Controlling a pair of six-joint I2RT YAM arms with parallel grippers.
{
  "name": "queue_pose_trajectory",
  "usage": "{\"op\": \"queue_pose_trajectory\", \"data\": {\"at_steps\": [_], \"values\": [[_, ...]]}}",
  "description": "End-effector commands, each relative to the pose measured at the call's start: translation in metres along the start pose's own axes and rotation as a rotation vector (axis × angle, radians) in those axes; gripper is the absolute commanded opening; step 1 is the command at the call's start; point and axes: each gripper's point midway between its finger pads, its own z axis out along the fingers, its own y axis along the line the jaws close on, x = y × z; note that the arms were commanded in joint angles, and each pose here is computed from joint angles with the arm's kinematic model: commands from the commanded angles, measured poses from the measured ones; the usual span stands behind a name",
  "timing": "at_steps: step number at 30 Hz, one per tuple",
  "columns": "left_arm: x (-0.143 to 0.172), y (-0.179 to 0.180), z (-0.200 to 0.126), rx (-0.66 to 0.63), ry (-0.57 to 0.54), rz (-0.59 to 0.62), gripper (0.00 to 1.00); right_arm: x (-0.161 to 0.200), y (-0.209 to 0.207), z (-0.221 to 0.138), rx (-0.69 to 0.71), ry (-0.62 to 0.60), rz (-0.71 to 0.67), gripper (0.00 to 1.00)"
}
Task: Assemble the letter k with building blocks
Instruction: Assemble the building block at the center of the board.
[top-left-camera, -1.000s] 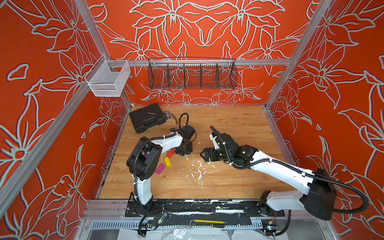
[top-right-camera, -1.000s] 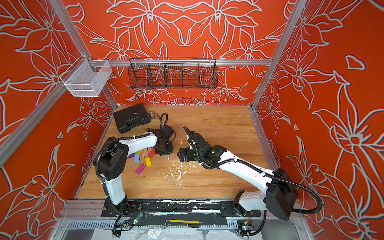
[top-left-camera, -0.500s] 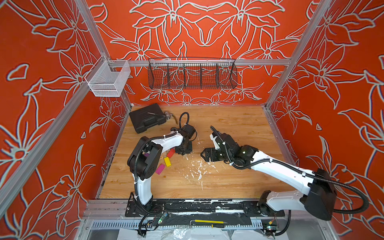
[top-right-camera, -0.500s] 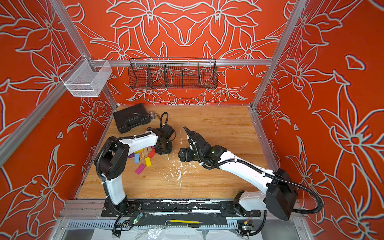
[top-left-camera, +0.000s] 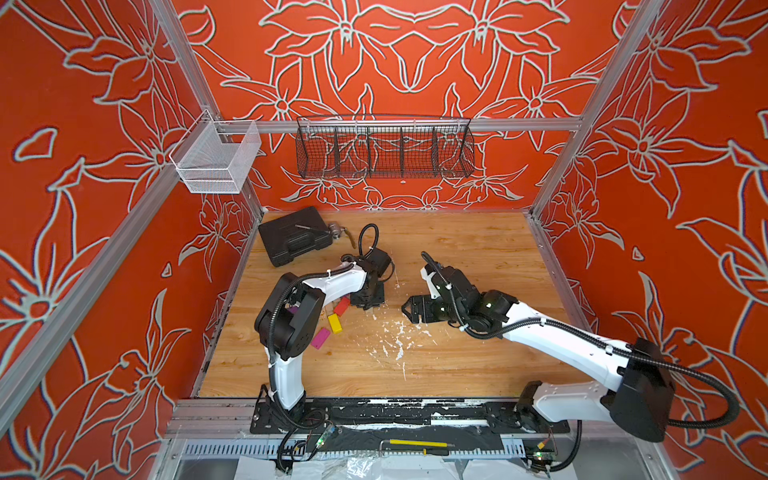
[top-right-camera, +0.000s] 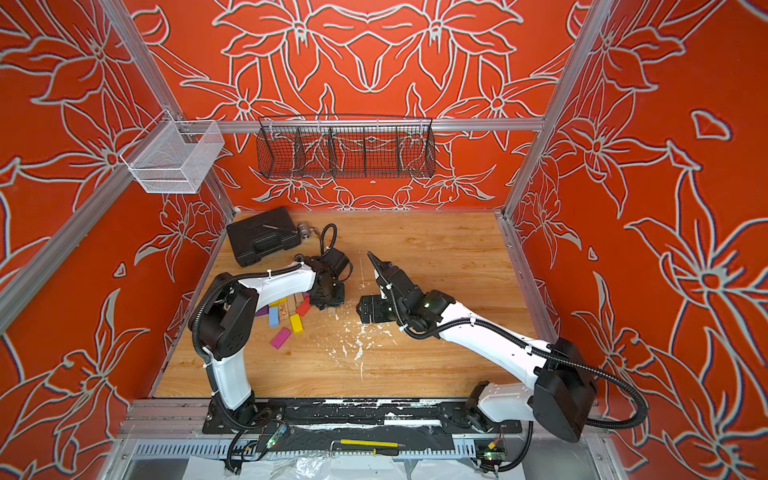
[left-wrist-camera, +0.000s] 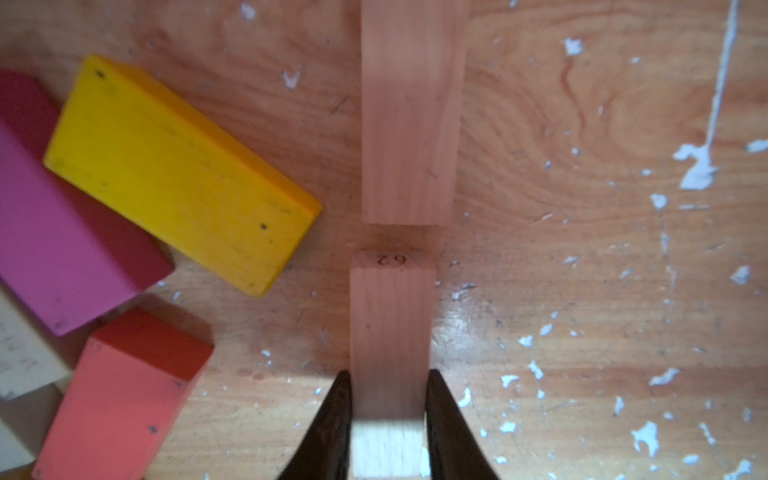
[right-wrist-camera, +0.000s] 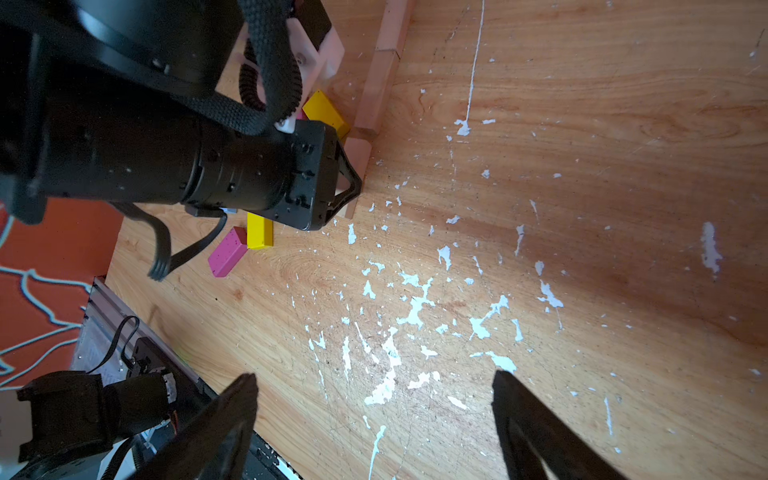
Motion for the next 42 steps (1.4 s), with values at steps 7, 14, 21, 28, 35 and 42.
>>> {"op": "queue_pose_trajectory", "data": {"at_steps": [7,14,21,28,35,42], "values": [[-0.003,-0.001,0.006,-0.019,0.010,0.007,0.30,0.004,-0.005,-0.002,0.026,0.002,0.013,0.90],[-0.005,-0.002,0.006,-0.027,0.008,0.012,0.30,0.003,-0.004,0.001,0.029,0.009,0.012,0.90],[-0.007,0.000,0.007,-0.040,0.006,0.014,0.30,0.003,-0.003,0.003,0.032,0.015,0.011,0.90],[-0.009,-0.001,0.007,-0.041,0.004,0.018,0.31,0.003,-0.004,0.005,0.037,0.018,0.006,0.90],[-0.012,-0.001,0.005,-0.046,-0.004,0.018,0.34,0.002,-0.003,0.005,0.037,0.017,0.003,0.90],[-0.012,0.001,0.001,-0.050,-0.007,0.017,0.36,0.003,-0.003,0.006,0.036,0.021,0.004,0.90]]}}
